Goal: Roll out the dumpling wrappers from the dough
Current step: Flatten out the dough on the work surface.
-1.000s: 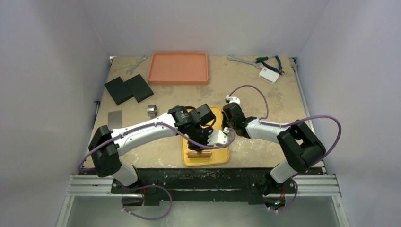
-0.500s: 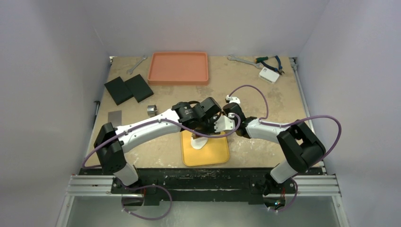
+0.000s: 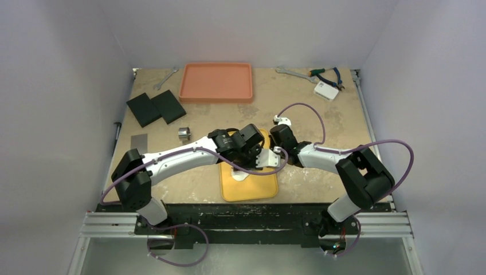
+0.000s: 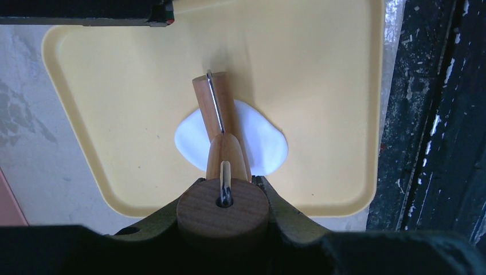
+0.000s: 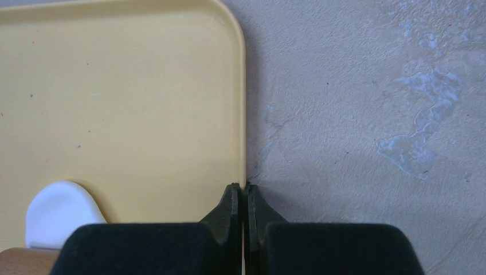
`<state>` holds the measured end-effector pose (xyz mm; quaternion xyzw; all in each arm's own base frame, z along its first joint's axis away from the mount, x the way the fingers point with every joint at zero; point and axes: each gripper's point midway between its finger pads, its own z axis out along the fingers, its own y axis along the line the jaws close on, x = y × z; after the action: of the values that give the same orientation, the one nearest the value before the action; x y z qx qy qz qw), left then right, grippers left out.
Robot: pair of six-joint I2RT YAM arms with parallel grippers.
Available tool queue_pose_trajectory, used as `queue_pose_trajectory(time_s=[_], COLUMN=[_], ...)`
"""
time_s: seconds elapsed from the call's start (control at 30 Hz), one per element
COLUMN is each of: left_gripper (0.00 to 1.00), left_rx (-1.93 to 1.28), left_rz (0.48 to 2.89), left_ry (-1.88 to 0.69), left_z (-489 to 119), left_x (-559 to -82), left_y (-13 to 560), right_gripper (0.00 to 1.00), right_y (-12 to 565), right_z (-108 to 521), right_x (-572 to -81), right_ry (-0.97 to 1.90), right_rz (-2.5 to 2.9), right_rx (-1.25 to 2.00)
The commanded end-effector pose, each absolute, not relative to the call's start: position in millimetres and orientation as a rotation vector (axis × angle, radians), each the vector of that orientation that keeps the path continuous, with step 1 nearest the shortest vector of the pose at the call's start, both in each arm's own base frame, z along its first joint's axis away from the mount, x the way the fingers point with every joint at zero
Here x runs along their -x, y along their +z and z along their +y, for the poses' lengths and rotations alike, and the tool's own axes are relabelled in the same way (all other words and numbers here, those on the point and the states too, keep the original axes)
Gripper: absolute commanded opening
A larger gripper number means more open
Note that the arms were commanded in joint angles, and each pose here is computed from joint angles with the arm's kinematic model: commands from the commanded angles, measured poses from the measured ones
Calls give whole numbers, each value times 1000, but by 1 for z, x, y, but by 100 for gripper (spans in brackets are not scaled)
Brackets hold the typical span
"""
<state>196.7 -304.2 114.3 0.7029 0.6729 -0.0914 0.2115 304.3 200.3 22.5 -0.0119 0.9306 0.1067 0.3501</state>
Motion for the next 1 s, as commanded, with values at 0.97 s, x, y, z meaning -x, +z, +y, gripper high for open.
queue_pose_trajectory(time_s=[0.97], left_gripper=[0], left_rx=[-2522], left_rz=[1872], left_ry=[-629], left_z=[-231], left_x=[-89], left_y=[70], right_gripper=[0], right_y=[16], right_z=[198], right_x=[-302], right_ry=[247], right_rz=[2433], right_rx=[55])
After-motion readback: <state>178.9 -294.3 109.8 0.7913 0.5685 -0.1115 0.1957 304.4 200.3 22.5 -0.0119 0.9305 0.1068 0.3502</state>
